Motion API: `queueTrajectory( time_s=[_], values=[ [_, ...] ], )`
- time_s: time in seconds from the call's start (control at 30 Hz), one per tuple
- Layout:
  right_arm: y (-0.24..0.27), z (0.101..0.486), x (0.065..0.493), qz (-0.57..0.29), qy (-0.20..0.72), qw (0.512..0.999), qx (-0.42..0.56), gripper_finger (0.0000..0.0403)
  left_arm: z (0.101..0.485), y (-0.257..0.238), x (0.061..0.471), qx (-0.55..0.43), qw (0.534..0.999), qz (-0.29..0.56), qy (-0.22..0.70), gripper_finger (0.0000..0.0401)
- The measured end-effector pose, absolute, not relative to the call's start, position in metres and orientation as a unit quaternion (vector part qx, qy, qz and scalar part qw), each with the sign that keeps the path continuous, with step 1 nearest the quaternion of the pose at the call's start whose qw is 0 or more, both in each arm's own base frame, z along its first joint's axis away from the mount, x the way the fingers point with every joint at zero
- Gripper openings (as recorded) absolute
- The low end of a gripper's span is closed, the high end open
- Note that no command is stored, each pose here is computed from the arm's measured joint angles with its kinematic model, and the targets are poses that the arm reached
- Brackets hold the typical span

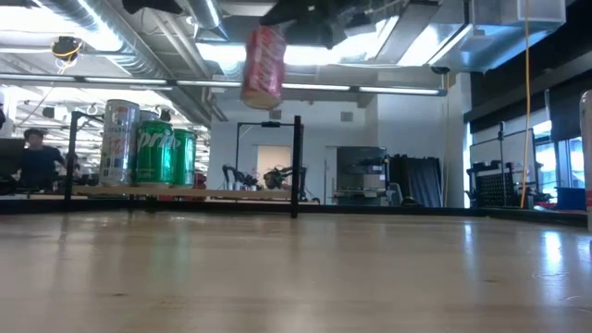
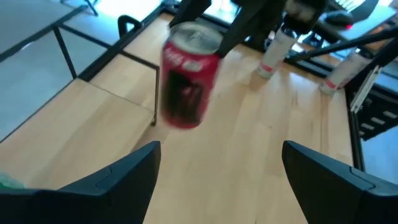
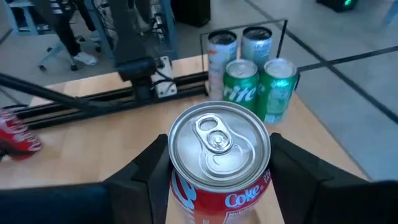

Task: Place canned beverage on shelf
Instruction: Put the top red-white soda can on the shelf

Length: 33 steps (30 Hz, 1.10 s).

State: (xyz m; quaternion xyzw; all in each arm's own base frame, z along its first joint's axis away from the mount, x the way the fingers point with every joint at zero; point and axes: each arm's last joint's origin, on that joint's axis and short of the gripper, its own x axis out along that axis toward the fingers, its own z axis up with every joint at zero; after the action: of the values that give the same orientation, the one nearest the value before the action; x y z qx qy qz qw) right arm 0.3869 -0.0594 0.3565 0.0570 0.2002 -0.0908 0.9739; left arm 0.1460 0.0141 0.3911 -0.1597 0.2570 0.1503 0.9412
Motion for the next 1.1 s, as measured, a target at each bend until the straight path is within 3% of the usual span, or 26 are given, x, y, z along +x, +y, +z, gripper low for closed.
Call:
queueTrajectory(
  time_s=[0.43,0.8,1.1],
  values=[
    [-0.110,0.321,0.457,-0.163,0.216,0.962,0.033,0.0195,0.399,0.015,0.130,-0.154,0.946,0.183,0.218,0.0323],
    [-0.181,0.265,0.479,-0.188,0.175,0.963,0.082,0.0195,0.397,0.017,0.134,-0.160,0.940,0.210,0.217,0.0323],
    [-0.191,0.238,0.491,-0.170,0.158,0.966,0.114,0.0195,0.397,0.018,0.134,-0.159,0.939,0.216,0.215,0.0323]
  ],
)
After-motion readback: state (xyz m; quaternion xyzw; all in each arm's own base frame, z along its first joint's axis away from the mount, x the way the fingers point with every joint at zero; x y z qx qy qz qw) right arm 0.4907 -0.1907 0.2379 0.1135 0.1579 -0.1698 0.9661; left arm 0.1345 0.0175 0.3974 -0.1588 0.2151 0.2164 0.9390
